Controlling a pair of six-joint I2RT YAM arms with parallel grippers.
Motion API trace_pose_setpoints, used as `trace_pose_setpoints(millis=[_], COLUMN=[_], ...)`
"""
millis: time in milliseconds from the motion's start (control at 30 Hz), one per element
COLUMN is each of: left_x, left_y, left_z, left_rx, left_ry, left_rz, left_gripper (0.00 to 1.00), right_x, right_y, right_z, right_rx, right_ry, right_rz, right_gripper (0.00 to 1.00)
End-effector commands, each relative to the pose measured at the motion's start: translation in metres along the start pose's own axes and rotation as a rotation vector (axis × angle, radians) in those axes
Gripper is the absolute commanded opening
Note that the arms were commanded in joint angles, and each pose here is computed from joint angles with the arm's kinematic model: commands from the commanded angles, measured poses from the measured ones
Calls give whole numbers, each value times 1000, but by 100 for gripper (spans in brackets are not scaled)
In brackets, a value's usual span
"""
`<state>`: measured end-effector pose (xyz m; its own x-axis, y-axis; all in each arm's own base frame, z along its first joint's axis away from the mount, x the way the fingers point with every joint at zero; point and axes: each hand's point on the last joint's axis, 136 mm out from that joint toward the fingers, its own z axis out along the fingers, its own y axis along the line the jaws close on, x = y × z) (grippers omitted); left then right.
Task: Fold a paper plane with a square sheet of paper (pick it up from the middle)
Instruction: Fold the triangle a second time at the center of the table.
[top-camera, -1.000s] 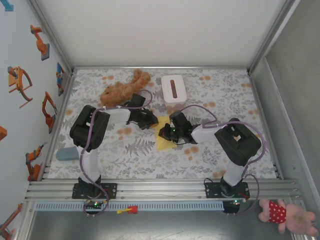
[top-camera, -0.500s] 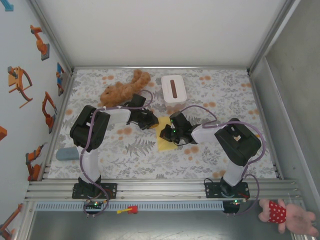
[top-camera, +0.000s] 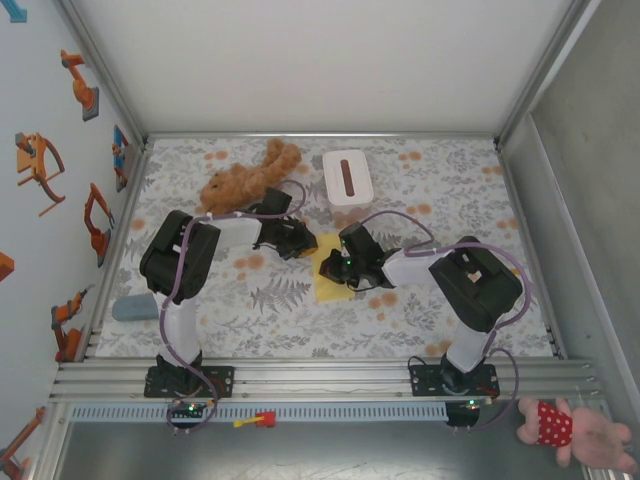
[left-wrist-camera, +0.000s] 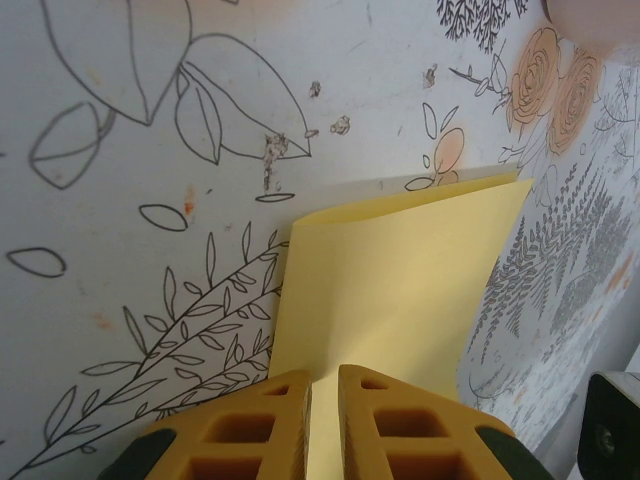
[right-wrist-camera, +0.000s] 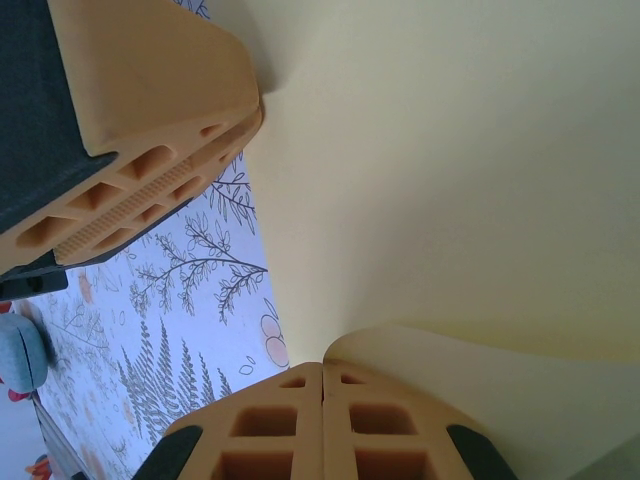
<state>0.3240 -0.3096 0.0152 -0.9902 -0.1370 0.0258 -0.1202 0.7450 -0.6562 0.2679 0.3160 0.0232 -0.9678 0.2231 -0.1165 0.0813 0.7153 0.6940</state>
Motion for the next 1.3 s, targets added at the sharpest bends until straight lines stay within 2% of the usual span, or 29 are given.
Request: trace_pose_setpoints(millis=[0,1267], left_x=[20,21], left_y=[24,25], left_z=[9,10], left_rx=[-83,-86], left_ry=[66,68], left_rz=[-34,-35], left_gripper=[15,15], right_x=[-3,1], right_y=[6,1], right_z=[1,-4], right_rx=[-7,12], right_ry=[-19,-9], right_rz=[-22,-42], right_gripper=[0,0])
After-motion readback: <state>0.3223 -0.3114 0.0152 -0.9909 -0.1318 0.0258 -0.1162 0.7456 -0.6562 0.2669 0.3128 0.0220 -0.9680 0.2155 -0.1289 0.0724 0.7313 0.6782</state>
